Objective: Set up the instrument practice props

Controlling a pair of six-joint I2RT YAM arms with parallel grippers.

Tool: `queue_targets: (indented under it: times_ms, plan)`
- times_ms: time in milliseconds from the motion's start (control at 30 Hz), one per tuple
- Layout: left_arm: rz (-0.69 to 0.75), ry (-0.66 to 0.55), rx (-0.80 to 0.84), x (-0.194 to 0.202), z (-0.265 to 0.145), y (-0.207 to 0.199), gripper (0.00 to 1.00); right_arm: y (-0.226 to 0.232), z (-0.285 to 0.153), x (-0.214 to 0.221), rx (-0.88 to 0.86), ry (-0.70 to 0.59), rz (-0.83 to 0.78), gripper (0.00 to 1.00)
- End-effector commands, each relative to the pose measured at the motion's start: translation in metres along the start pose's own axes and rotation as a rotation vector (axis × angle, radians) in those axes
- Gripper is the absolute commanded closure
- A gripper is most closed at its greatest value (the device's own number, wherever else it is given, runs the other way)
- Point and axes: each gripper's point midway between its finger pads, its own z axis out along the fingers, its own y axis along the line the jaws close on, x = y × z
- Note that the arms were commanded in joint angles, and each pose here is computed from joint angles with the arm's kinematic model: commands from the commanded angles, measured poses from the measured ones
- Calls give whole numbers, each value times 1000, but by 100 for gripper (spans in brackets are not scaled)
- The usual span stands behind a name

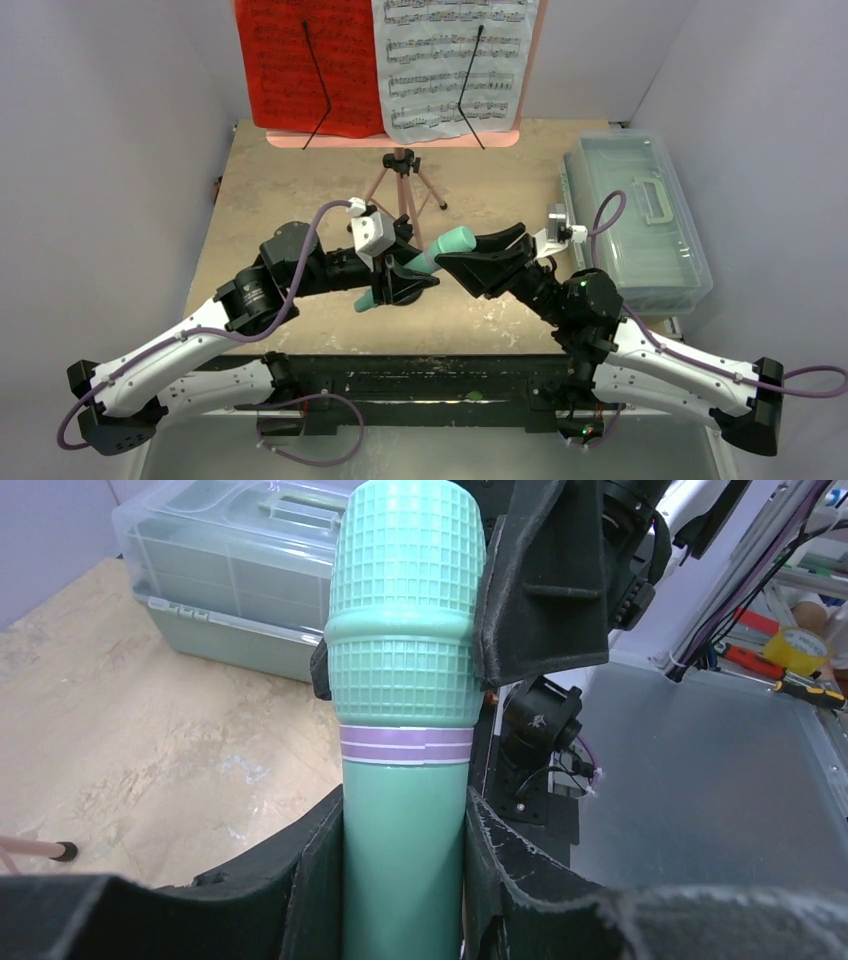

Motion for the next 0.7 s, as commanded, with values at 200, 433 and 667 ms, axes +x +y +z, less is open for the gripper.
queue_targets:
  times_ms: [200,433,667]
  plan:
    - [-34,84,50,-1,1,-11,31,42,24,-22,-168,26,-214,100]
    - [-11,18,-60,-17,0,7,99,36,35,-9,-123,188,-312,59]
    - [12,-144,-174,-48,-21,19,100,2,-9,-10,18,86,-247,18]
